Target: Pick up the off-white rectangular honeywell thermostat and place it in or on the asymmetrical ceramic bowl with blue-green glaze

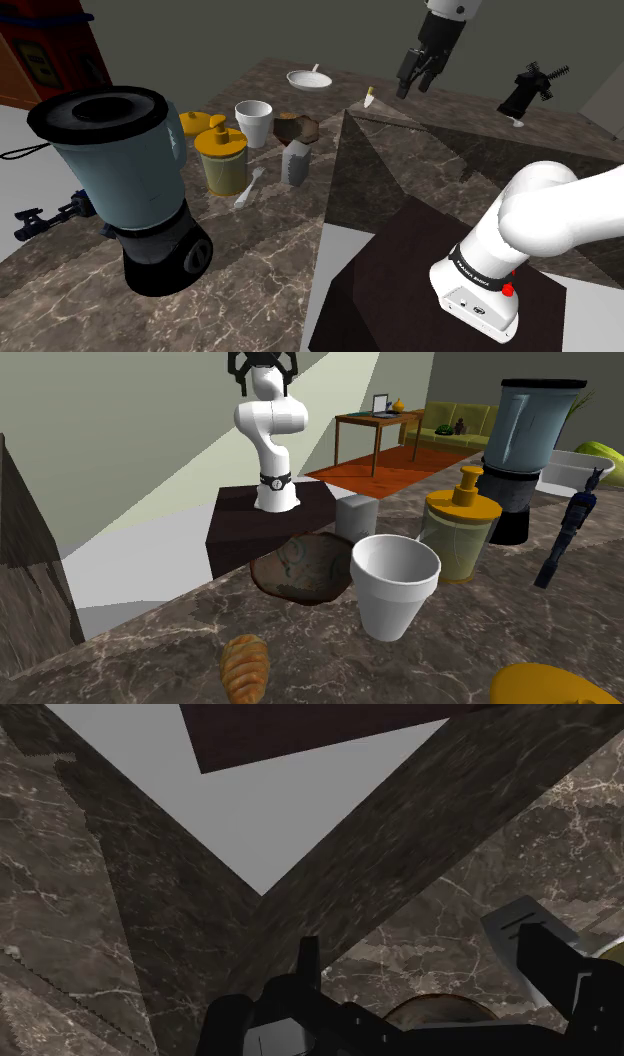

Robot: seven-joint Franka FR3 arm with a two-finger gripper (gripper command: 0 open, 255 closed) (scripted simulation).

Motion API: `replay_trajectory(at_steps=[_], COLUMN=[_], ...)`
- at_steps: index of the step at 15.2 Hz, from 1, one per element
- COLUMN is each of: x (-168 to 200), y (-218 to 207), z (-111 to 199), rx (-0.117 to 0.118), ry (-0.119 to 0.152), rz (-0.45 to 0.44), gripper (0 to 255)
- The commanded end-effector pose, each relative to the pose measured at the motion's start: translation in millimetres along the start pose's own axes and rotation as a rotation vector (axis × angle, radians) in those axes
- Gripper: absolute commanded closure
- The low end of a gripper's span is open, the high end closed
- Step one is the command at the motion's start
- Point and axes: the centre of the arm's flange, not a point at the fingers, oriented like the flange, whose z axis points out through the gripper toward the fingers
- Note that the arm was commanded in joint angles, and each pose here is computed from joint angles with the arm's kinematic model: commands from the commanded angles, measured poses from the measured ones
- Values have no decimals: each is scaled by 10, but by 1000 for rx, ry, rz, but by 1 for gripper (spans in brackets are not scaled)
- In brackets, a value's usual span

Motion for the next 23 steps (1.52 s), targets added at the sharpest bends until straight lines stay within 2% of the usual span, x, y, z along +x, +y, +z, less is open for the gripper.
replay_trajectory(at_steps=[1,11,23], x=[0,610,1593], y=[0,-860,-1649], z=[0,786,1734], rx=[0,10,22], ry=[0,-15,-34], rz=[0,267,587], gripper=[0,0,0])
